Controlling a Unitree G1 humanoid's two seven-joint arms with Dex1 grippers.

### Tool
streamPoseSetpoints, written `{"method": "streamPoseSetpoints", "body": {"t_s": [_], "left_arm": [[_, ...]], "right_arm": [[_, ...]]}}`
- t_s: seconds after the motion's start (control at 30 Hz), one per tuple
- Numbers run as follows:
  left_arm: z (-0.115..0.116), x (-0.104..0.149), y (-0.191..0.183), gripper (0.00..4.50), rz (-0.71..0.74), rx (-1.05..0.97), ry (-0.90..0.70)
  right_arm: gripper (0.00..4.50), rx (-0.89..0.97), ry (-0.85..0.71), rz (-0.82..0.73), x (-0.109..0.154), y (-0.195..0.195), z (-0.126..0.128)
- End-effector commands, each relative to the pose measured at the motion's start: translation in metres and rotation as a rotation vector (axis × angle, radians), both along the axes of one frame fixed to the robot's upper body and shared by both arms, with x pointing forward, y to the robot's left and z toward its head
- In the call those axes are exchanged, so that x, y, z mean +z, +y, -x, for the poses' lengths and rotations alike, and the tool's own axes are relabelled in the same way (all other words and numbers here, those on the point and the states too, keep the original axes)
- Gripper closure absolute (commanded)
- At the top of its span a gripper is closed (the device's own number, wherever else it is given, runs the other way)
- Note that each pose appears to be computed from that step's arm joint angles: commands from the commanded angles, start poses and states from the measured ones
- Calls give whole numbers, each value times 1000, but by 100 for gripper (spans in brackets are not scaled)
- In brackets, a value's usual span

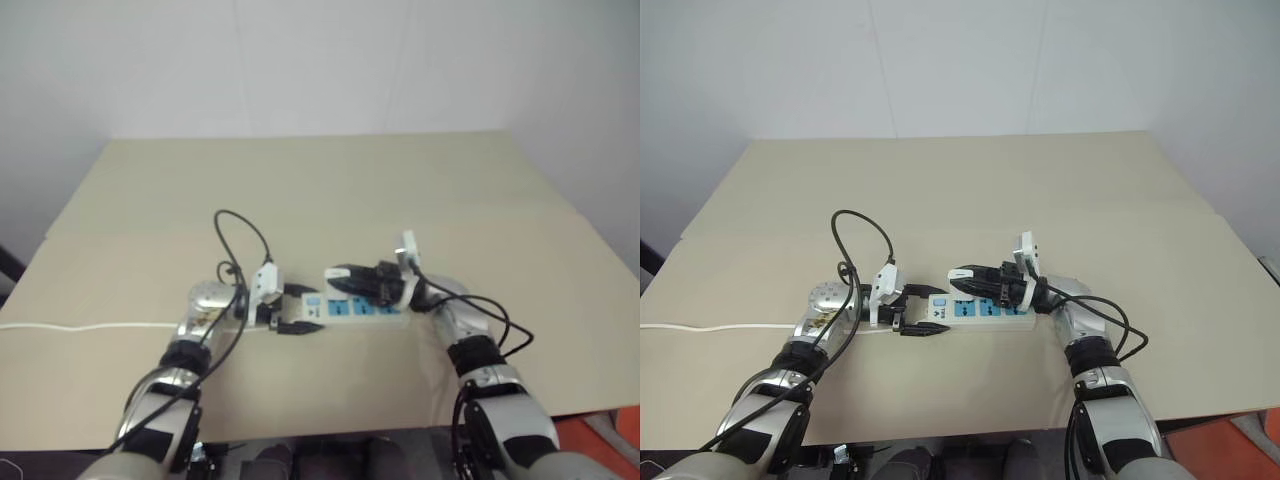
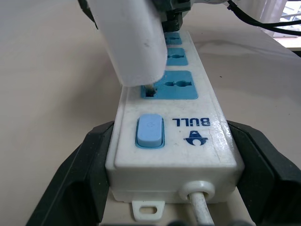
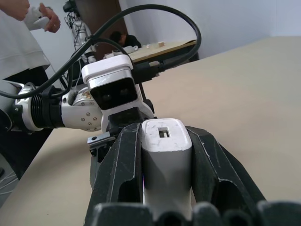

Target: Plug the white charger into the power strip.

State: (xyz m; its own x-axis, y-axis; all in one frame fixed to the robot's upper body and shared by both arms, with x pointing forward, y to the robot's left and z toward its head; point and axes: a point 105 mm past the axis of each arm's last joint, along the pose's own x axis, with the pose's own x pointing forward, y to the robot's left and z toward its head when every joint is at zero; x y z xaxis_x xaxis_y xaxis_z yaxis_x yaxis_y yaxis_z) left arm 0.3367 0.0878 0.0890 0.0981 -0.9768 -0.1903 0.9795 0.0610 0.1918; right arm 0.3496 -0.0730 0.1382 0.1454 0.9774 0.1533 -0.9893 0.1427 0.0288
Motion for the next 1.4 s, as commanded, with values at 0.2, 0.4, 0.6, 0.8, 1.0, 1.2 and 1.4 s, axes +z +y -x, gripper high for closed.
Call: {"method": "streamPoseSetpoints", "body": {"t_s": [0.2, 0.4, 0.6, 0.8, 1.0, 1.2, 1.4], "left_arm": [[1, -4, -1, 124, -16, -1, 9], [2, -4, -1, 124, -14, -1, 10], [3, -4, 2, 124, -15, -1, 13], [3, -4, 2, 124, -17, 1, 15], [3, -4, 2, 124, -16, -1, 16], [4, -2, 1, 124, -12, -6, 19], [5, -3, 2, 124, -12, -8, 22]], "right_arm": [[338, -6, -50, 46, -4, -8, 1], [338, -7, -47, 66, -10, -9, 1], [338, -23, -140, 83, -18, -17, 7], [338, -36, -201, 168, -33, -18, 7], [338, -44, -161, 209, -40, -14, 0], [338, -26, -51, 260, -53, -11, -3], [338, -41, 53, 275, -62, -13, -5]]}}
